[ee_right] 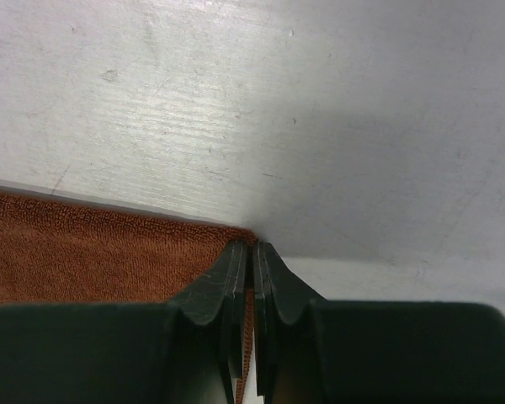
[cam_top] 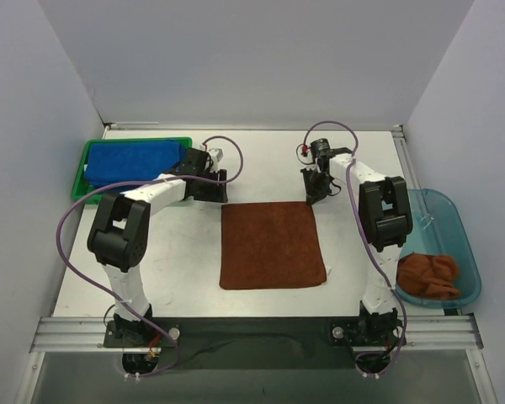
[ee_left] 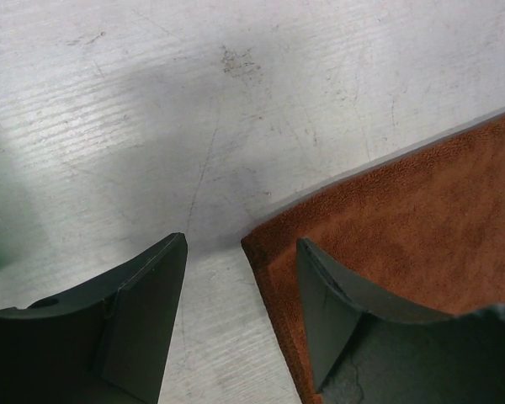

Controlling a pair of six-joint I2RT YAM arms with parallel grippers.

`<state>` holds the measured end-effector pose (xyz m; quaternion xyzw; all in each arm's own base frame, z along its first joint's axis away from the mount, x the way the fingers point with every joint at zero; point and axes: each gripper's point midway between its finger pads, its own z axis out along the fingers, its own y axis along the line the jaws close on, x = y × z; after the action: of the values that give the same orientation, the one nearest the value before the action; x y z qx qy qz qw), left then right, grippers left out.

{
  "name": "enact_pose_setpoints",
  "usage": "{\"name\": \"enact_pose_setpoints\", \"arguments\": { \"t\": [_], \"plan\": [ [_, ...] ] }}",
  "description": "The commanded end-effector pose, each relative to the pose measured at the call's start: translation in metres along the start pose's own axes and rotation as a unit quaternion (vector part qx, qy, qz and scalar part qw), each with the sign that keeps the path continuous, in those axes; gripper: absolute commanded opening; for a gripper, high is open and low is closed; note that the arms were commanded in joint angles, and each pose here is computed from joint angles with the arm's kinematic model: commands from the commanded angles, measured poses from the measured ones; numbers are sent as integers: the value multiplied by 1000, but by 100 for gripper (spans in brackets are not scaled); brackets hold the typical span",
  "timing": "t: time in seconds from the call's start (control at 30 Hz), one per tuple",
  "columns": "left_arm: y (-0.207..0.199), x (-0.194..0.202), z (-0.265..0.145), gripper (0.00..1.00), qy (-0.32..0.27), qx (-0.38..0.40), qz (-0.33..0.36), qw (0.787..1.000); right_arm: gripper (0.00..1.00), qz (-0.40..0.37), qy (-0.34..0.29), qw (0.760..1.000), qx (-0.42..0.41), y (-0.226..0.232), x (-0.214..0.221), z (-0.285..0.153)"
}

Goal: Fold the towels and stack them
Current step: Fold the towel

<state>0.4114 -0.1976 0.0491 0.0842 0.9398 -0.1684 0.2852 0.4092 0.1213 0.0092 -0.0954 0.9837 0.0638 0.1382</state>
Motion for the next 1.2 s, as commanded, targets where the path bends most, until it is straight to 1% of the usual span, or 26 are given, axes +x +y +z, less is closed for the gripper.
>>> {"name": "enact_pose_setpoints", "arguments": {
  "t": [0.0, 0.37, 0.47, 0.53, 0.6, 0.73, 0.83, 0.97, 1.17],
  "plan": [
    [-9, -11, 5, 65, -3, 21, 19, 1000, 0, -9, 58, 998, 8, -1, 26, 9],
    [-3, 22, 21, 57, 55, 4, 32, 998, 0, -11, 59, 998, 8, -1, 26, 9],
    [3, 30, 24, 53, 67, -8, 29, 997, 0, -11, 62, 998, 7, -1, 27, 10],
    [8, 33, 24, 47, 73, -23, 31, 997, 0, -12, 61, 998, 7, -1, 27, 9],
    [9, 37, 23, 43, 78, -34, 35, 996, 0, -12, 60, 998, 7, -1, 27, 9],
    [11, 44, 26, 37, 88, -52, 48, 994, 0, -12, 60, 998, 8, -1, 27, 9],
    [9, 52, 28, 37, 100, -63, 65, 991, 0, -11, 60, 998, 8, -1, 26, 9],
    [2, 57, 28, 46, 102, -68, 76, 990, 0, -12, 60, 998, 8, -1, 26, 9],
    [5, 60, 24, 45, 106, -102, 103, 984, 0, -12, 60, 998, 8, -1, 27, 9]
  ]
}}
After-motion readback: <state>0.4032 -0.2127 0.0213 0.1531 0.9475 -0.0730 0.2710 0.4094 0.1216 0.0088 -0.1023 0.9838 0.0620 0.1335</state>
